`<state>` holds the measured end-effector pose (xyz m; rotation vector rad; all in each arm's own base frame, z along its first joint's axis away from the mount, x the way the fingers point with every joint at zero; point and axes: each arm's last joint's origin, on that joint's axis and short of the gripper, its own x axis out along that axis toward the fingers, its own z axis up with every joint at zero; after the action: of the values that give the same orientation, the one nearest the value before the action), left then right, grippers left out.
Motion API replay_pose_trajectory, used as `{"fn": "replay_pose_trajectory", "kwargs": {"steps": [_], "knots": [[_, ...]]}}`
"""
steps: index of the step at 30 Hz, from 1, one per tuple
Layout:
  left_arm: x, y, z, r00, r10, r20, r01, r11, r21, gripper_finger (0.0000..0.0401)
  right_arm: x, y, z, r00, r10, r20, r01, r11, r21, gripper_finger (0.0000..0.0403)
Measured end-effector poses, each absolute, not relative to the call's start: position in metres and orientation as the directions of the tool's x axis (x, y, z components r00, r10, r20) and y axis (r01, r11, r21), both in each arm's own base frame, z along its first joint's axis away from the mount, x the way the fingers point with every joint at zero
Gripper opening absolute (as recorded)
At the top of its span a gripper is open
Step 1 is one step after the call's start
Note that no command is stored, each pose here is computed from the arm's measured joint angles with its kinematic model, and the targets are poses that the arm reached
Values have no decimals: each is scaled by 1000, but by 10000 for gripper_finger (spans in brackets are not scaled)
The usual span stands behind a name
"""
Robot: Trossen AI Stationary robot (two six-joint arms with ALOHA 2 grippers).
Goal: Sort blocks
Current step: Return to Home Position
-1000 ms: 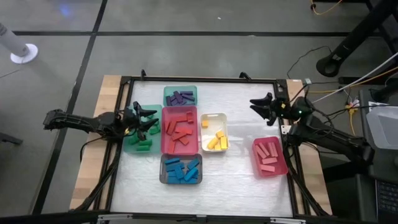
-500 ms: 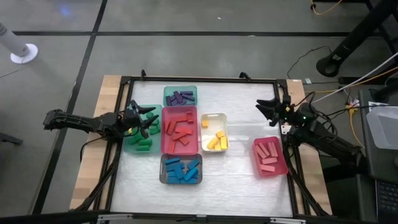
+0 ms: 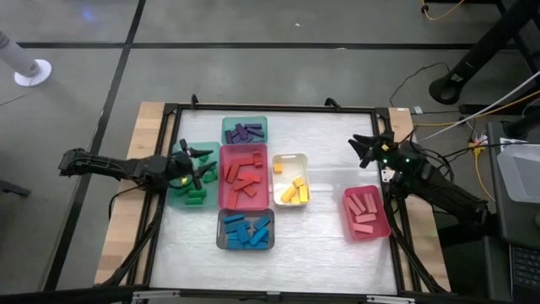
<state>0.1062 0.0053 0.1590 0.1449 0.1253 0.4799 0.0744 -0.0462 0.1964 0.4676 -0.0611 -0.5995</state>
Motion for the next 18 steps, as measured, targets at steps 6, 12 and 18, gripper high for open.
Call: {"fn": "replay_pose_trajectory", "kwargs": {"steps": [6, 12, 18], "knots": [[106, 5, 156, 876, 468, -115, -444, 877, 187, 178, 72, -46, 181, 777, -583, -237, 624, 663, 414, 198], [106, 5, 156, 876, 468, -115, -443, 877, 187, 178, 72, -44, 172, 804, -511, -305, 595, 681, 428, 198], [106, 5, 156, 876, 468, -117, -443, 877, 188, 178, 72, -43, 170, 813, -478, -333, 582, 679, 447, 198]]}}
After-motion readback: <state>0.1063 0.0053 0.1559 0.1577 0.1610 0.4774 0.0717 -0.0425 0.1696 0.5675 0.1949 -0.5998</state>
